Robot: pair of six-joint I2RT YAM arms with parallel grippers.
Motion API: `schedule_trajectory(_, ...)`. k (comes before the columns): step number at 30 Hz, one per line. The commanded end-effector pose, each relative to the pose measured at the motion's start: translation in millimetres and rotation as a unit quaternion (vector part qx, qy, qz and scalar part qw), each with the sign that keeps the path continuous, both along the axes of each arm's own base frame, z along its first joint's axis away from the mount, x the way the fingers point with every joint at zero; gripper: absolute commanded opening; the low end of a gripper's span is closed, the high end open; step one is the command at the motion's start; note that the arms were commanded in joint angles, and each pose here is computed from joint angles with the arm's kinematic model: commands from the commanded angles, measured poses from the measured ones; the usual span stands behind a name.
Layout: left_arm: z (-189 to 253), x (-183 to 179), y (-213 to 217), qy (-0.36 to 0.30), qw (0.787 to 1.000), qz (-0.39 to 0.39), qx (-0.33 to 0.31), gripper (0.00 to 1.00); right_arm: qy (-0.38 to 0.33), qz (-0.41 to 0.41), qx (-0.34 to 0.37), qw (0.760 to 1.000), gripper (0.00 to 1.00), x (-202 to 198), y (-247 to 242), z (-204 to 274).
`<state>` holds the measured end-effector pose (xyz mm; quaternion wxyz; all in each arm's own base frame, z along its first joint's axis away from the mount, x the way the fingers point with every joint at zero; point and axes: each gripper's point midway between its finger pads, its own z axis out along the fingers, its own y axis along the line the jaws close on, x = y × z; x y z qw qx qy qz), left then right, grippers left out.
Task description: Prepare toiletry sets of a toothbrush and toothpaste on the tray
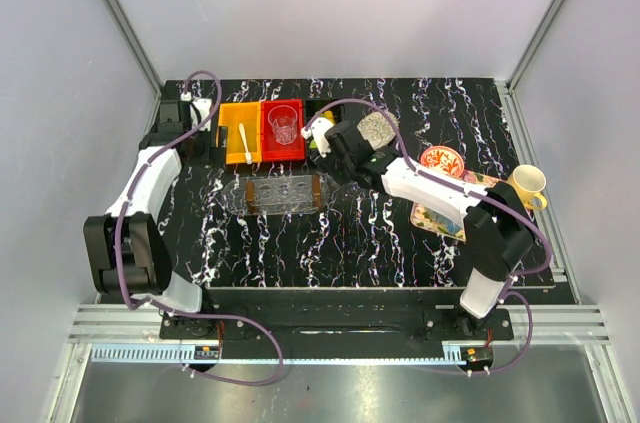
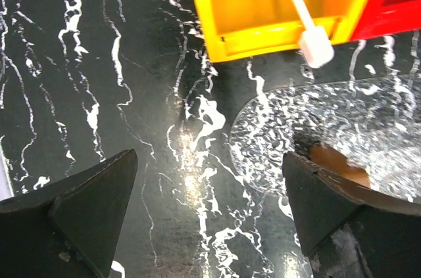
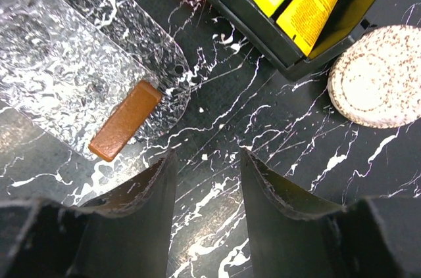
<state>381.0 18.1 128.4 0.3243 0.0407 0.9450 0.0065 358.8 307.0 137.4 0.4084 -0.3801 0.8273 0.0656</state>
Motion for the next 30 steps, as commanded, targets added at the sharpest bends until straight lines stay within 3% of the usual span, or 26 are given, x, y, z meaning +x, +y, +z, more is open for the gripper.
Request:
schedule_trajectory(1, 6, -16, -28, -0.008, 0.998, -0.036, -0.046, 0.97, 0.001, -0.005, -0.019, 1.0, 0.48, 3, -11, -12)
schedule_trajectory(15, -17, -46, -68, -0.028, 0.985, -0.133, -0.104, 0.97, 0.055, 0.014, -0.023, 0.998, 0.47, -1, 5, -60)
schedule_trajectory(30, -3, -46, -64, -0.049, 0.986, -0.129, -0.092, 0.97, 0.077, 0.026, 0.011, 0.997, 0.47, 2, 27, -52)
